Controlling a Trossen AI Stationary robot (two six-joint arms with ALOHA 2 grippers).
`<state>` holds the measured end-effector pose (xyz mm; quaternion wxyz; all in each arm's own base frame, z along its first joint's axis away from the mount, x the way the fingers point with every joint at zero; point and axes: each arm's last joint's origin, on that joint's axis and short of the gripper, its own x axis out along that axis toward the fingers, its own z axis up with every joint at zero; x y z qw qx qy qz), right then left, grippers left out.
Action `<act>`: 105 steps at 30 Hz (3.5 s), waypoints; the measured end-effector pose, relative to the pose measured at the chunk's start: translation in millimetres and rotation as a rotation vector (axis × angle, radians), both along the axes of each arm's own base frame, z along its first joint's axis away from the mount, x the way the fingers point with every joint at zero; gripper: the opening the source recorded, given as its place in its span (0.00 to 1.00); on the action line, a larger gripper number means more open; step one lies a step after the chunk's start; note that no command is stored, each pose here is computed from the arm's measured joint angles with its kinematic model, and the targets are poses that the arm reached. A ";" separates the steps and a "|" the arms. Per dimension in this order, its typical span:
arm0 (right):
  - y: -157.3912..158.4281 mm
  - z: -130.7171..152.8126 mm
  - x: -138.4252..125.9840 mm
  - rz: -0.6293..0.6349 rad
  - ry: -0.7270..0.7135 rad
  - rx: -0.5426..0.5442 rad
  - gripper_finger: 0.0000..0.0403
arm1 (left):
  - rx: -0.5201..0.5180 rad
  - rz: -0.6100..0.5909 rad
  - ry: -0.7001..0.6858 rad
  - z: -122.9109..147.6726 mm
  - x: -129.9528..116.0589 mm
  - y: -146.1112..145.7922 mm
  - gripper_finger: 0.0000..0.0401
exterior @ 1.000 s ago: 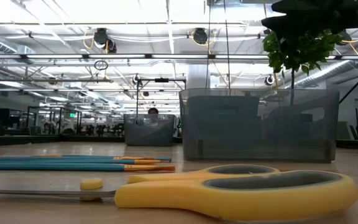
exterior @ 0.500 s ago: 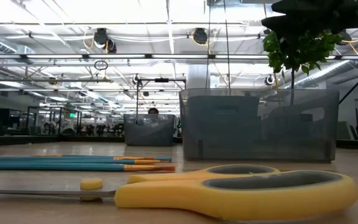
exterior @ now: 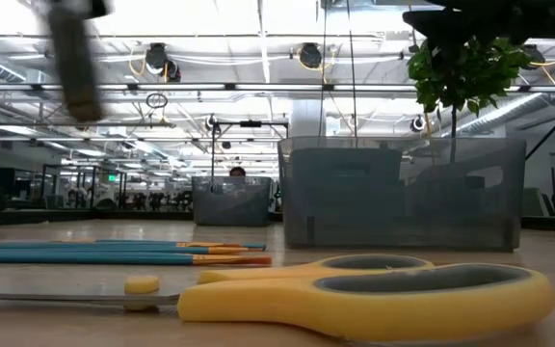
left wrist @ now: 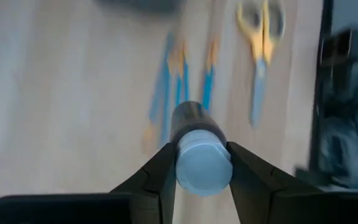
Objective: Pick & Place Paint Supplies
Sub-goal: Put the brown paint bottle into the green bin
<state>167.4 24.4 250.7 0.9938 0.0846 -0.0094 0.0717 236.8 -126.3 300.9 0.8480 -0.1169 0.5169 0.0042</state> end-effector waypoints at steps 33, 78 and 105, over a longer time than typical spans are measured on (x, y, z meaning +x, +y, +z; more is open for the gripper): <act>14.8 -45.9 171.0 -0.133 0.224 -0.196 0.72 | 0.278 -0.168 -0.278 12.8 77.2 91.9 0.30; 0.3 -16.5 61.0 -0.285 -0.018 -0.177 0.24 | 0.112 0.103 -1.106 -83.4 31.0 145.4 0.84; -4.8 -31.0 71.9 -0.242 0.026 -0.190 0.24 | 0.117 0.192 -1.252 -108.2 -58.3 184.3 0.72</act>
